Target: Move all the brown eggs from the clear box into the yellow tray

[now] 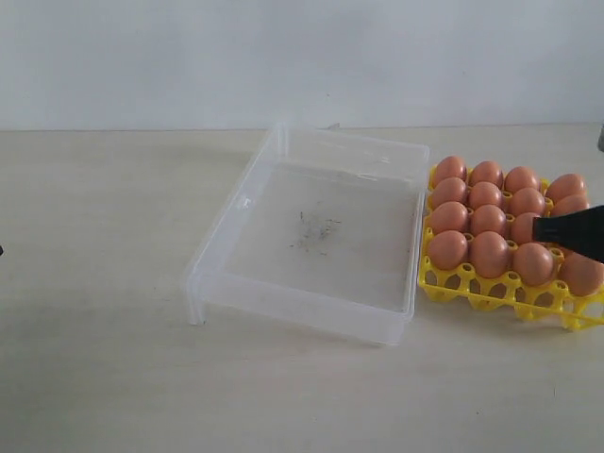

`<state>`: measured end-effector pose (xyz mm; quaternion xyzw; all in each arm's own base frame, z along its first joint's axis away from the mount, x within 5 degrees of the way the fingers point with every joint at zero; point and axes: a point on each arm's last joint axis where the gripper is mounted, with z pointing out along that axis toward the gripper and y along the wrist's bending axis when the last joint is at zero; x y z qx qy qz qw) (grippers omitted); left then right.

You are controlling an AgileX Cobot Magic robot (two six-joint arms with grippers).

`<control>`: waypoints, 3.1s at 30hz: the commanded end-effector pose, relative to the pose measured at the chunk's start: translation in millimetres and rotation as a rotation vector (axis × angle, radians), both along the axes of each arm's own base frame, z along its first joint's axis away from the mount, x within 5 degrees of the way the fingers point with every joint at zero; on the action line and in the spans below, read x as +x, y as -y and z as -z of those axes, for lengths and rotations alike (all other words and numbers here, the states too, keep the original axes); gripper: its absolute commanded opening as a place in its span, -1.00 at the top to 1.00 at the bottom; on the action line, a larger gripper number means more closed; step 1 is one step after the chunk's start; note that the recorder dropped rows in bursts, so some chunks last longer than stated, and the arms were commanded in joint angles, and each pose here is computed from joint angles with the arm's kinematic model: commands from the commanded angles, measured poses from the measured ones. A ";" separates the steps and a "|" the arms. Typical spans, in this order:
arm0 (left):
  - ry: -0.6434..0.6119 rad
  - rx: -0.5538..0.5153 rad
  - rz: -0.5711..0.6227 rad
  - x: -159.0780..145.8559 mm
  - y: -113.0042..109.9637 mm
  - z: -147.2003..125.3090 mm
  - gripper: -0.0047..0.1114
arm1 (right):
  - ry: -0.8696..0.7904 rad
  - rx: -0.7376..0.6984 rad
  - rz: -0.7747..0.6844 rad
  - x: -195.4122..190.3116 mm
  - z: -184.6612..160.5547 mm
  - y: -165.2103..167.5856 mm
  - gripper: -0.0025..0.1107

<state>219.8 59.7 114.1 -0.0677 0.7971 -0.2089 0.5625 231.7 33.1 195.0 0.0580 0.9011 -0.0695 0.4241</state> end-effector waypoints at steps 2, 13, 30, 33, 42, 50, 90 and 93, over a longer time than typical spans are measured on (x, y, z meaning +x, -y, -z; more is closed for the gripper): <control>0.015 0.006 0.005 -0.1 0.8 -2.0 0.85 | -0.072 -0.061 0.041 5.6 18.9 3.5 0.96; 0.015 0.006 0.009 -0.2 1.2 -2.0 0.85 | 0.423 0.052 0.177 -54.3 -22.0 18.2 0.96; 0.015 0.006 0.007 -0.2 1.0 -2.0 0.85 | 1.488 0.509 -0.817 -217.8 -77.6 8.0 0.96; 0.015 0.006 0.009 -0.2 1.2 -2.0 0.85 | 1.479 0.521 -0.847 -219.1 -77.1 6.0 0.96; 0.015 0.006 0.009 -0.2 1.2 -2.0 0.85 | 1.487 0.524 -0.843 -219.4 -77.6 6.5 0.96; 0.015 0.006 0.009 -0.2 1.2 -2.0 0.85 | 0.898 0.457 -0.709 -188.8 -34.5 1.5 0.96; 0.015 0.006 0.009 -0.2 1.2 -2.0 0.85 | 0.470 0.092 -0.594 -180.6 9.0 13.9 0.96; 0.015 0.006 0.009 -0.2 1.2 -2.0 0.85 | 0.470 0.092 -0.594 -180.6 9.0 13.9 0.96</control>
